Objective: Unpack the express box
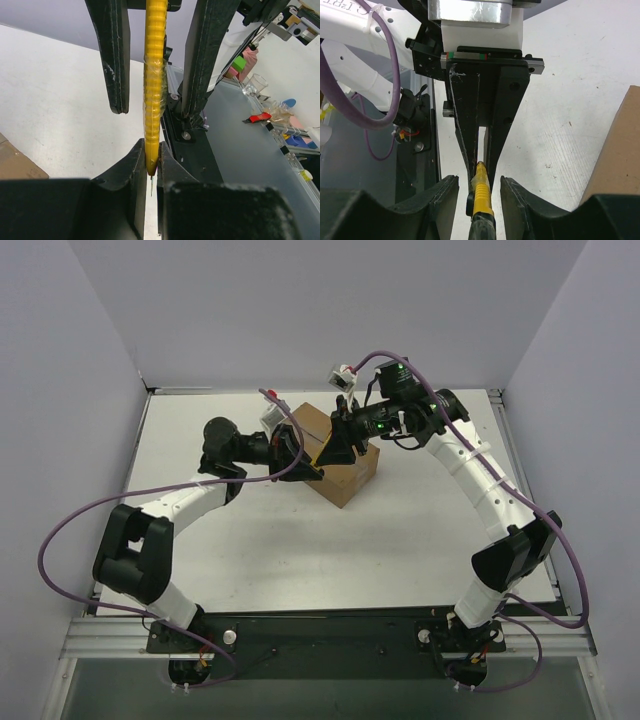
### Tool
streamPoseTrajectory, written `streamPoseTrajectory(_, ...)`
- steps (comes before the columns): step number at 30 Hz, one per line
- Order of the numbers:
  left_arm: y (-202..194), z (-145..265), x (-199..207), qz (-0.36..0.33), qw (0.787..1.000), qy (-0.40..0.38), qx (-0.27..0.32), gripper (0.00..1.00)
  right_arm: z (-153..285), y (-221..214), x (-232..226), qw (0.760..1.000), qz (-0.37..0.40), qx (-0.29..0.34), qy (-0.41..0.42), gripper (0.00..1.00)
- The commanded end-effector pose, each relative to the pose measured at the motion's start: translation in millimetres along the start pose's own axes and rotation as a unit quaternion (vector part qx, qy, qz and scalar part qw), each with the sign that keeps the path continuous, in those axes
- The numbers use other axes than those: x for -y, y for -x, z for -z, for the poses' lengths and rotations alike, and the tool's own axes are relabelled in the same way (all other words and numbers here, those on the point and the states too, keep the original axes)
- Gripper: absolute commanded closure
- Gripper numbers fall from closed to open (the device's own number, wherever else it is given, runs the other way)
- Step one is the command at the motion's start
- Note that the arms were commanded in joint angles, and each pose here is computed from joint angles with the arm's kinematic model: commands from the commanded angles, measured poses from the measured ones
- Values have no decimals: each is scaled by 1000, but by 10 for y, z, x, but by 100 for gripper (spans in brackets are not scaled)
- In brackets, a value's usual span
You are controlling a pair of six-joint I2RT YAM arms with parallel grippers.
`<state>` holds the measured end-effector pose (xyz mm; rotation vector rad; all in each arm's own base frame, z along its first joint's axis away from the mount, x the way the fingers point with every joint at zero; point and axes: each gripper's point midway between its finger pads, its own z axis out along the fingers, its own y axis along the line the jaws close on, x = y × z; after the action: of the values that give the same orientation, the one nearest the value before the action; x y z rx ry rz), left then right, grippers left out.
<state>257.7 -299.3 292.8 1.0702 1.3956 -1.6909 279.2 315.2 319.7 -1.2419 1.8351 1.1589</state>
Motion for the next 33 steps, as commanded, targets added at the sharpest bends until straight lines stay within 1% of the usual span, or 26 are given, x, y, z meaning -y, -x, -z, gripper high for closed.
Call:
streamPoseTrajectory(1,103,-63,53,-30,999,-19,-3,100,-19,160,-120,999,30,20,25,60)
streamPoseTrajectory(4,88,-65,28,-27,999,-19,-5,100,1,182,-101,999,34,23,17,57)
streamPoseTrajectory(7,87,-67,19,-27,999,-19,-5,100,1,184,-84,999,38,24,16,58)
streamPoseTrajectory(10,84,-62,12,-26,999,-20,-7,100,-9,186,-81,999,35,24,17,59)
streamPoseTrajectory(13,90,-69,14,-27,999,-21,-7,100,-25,185,-93,999,31,25,23,63)
streamPoseTrajectory(16,105,-75,-3,-28,999,-21,-6,100,-57,161,-91,999,27,21,26,76)
streamPoseTrajectory(17,109,-75,0,-30,999,-22,-7,100,-69,148,-92,999,25,20,28,84)
streamPoseTrajectory(19,108,-72,-13,-29,999,-21,-7,100,-80,131,-90,999,22,18,28,91)
streamPoseTrajectory(20,114,-67,-16,-29,999,-20,-6,100,-82,113,-70,999,18,16,26,96)
streamPoseTrajectory(21,115,-63,-27,-28,999,-18,-5,100,-78,110,-75,999,18,15,27,98)
streamPoseTrajectory(25,140,-15,-94,-24,1000,-8,-3,100,-50,45,-63,1000,19,5,24,100)
streamPoseTrajectory(26,144,-13,-108,-23,1000,-9,-4,100,-50,4,-55,1000,13,-3,25,97)
streamPoseTrajectory(27,142,-8,-111,-23,1000,-11,-7,100,-47,-14,-35,1000,20,-9,22,87)
streamPoseTrajectory(28,176,-8,-111,-28,1000,-12,-7,100,-50,-38,-24,1000,18,-15,21,84)
streamPoseTrajectory(31,207,-20,-145,-29,999,-14,-7,100,-57,-78,8,999,24,-27,23,85)
streamPoseTrajectory(33,208,-25,-176,-26,1000,-14,-8,100,-52,-68,7,999,24,-27,25,93)
